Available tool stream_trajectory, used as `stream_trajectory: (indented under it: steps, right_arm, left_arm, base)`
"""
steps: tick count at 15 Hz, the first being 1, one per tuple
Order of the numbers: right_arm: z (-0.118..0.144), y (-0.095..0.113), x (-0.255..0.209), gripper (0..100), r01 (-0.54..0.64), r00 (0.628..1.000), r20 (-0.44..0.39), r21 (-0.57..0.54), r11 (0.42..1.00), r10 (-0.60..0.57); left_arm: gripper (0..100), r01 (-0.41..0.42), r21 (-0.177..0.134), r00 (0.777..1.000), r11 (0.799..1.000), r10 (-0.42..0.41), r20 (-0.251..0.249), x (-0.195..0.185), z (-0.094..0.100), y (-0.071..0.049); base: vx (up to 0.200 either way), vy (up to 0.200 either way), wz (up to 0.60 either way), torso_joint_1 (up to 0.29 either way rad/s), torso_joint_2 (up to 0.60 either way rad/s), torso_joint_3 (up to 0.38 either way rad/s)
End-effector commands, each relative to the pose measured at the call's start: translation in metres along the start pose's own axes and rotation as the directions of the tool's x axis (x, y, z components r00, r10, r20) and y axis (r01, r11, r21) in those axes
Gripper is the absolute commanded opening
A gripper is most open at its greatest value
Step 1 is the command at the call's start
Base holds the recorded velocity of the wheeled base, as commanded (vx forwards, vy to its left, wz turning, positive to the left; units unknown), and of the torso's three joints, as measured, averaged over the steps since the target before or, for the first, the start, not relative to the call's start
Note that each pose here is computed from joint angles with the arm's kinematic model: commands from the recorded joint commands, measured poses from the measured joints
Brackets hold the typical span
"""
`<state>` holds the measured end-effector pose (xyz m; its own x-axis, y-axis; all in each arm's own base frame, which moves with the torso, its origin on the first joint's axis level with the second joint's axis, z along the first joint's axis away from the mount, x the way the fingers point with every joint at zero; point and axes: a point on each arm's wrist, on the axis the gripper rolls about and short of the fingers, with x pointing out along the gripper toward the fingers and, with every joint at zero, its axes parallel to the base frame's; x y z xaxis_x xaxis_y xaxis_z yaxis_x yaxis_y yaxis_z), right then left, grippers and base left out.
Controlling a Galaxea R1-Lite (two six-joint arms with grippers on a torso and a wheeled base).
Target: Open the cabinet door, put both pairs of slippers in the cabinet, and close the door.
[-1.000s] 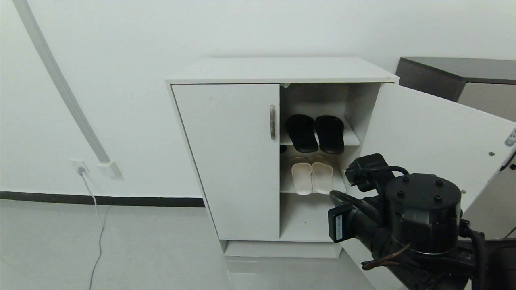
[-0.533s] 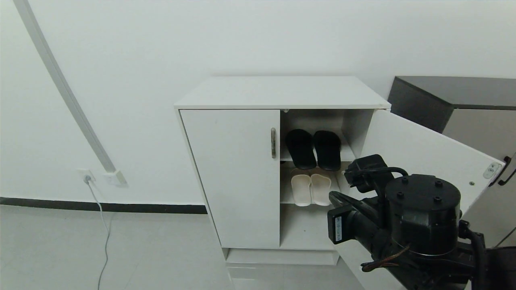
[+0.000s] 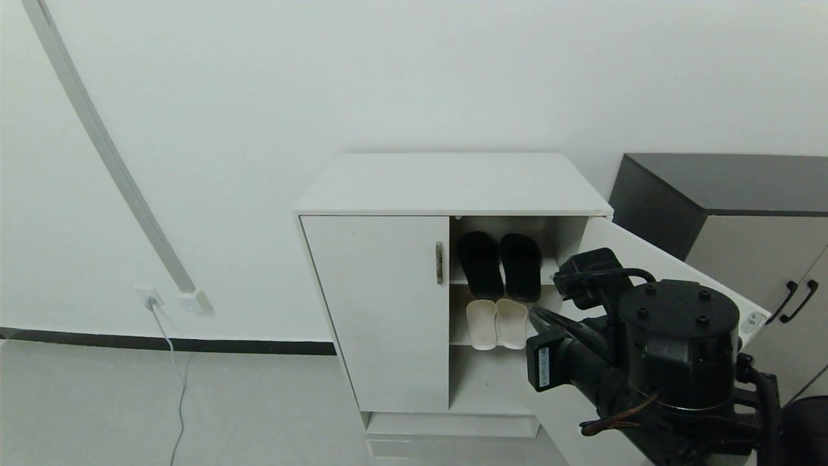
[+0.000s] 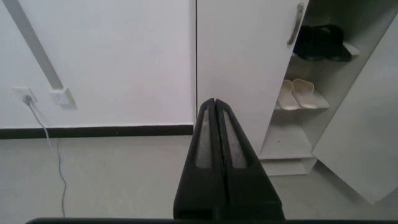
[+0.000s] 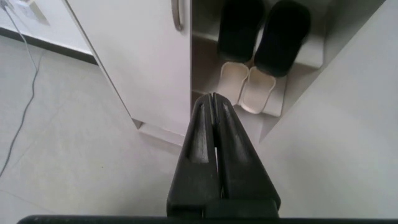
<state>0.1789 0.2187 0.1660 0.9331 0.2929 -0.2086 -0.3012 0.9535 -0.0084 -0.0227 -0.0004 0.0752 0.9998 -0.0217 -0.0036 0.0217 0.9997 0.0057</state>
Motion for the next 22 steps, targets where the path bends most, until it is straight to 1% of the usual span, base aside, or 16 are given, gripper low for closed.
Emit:
stream_trajectory:
  steps: [1, 10, 13, 18, 22]
  right_arm:
    - [-0.0005, 0.0001, 0.0001, 0, 0.0, 1.0, -0.002, -0.001, 1.0, 0.0]
    - [-0.0009, 0.0004, -0.0002, 0, -0.002, 1.0, -0.003, -0.002, 1.0, 0.002]
    - [-0.0024, -0.0001, -0.0005, 0, -0.001, 1.0, -0.006, -0.005, 1.0, 0.001]
    - [-0.0033, -0.0004, -0.0007, 0, 0.002, 1.0, -0.008, -0.008, 1.0, -0.002]
    - [-0.0041, -0.0005, -0.0008, 0, -0.001, 1.0, -0.011, -0.013, 1.0, 0.0]
  left_arm:
    - [0, 0.0, 0.0, 1.0, 1.0, 0.0, -0.001, 0.0001, 0.0, 0.0]
    - [0, 0.0, 0.0, 1.0, 1.0, 0.0, -0.001, 0.0001, 0.0, 0.0]
    - [0, 0.0, 0.0, 1.0, 1.0, 0.0, -0.001, 0.0001, 0.0, 0.0]
    - [0, 0.0, 0.0, 1.0, 1.0, 0.0, -0.001, 0.0001, 0.0, 0.0]
    - [0, 0.0, 0.0, 1.0, 1.0, 0.0, -0.001, 0.0001, 0.0, 0.0]
  base:
    - [0.0, 0.0, 0.0, 0.217, -0.52, -0.315]
    - [0.0, 0.0, 0.0, 0.249, -0.58, -0.33]
    - [0.0, 0.0, 0.0, 0.206, -0.46, -0.25]
    - [0.0, 0.0, 0.0, 0.179, -0.38, -0.205]
    - [0.0, 0.0, 0.0, 0.018, -0.04, -0.018]
